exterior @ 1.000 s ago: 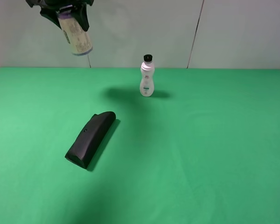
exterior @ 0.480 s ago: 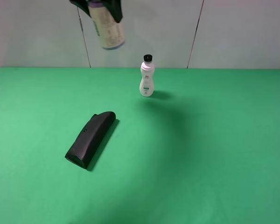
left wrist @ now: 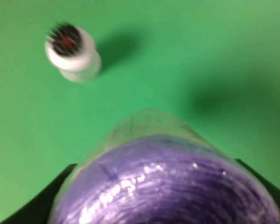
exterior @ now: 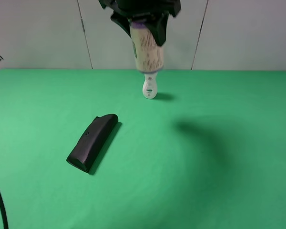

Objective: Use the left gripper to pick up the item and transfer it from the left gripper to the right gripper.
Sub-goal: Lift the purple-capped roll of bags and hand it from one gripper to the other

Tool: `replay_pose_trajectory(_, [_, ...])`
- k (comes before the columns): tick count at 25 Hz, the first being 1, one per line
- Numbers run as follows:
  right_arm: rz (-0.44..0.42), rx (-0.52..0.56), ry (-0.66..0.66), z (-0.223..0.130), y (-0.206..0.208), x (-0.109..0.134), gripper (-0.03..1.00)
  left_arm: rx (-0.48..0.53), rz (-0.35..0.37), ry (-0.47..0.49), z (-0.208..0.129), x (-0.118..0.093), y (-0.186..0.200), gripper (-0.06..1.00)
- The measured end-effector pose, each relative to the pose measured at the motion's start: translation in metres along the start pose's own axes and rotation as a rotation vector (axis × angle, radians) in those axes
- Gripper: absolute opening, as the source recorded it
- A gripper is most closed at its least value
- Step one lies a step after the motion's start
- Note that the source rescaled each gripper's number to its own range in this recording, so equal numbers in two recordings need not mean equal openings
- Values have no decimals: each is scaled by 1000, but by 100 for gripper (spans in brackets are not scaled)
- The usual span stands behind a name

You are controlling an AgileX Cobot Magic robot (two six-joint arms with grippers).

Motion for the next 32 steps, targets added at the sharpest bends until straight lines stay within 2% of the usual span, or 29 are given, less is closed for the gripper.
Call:
replay_pose_trajectory(5, [1, 0, -1, 0, 0, 0, 100, 70, -103, 6, -13, -28, -21, 0])
replay_pose_trajectory(8, [7, 0, -4, 0, 0, 1, 100, 79, -158, 28, -17, -40, -30, 0])
replay_pose_trajectory(15, [40, 8, -39, 0, -1, 6, 100, 90, -212, 77, -25, -47, -49, 0])
replay_pose_trajectory(19, [63, 100, -108, 5, -17, 9, 100, 92, -265, 117, -29, -54, -57, 0])
replay_pose_trajectory(25, [170, 168, -193, 27, -55, 23, 100, 57, -315, 147, -24, -60, -58, 0])
replay_pose_trajectory(29, [280, 169, -189, 41, -79, 36, 100, 28, -322, 155, -20, -61, -58, 0])
replay_pose_trajectory(32, [360, 170, -145, 47, -94, 45, 100, 1, -354, 173, -15, -65, -57, 0])
Point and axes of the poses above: a point on each arm's last joint axis where the gripper is mounted, y pointing back along that axis away from the gripper, x along the wrist's bending axis when the last joint is at zero, z = x × y, the point moved 5 cm from there along -y, pointing out along that axis toward the gripper, and after that the axes turned 9 degrees about -y, right-handed, at the moved point
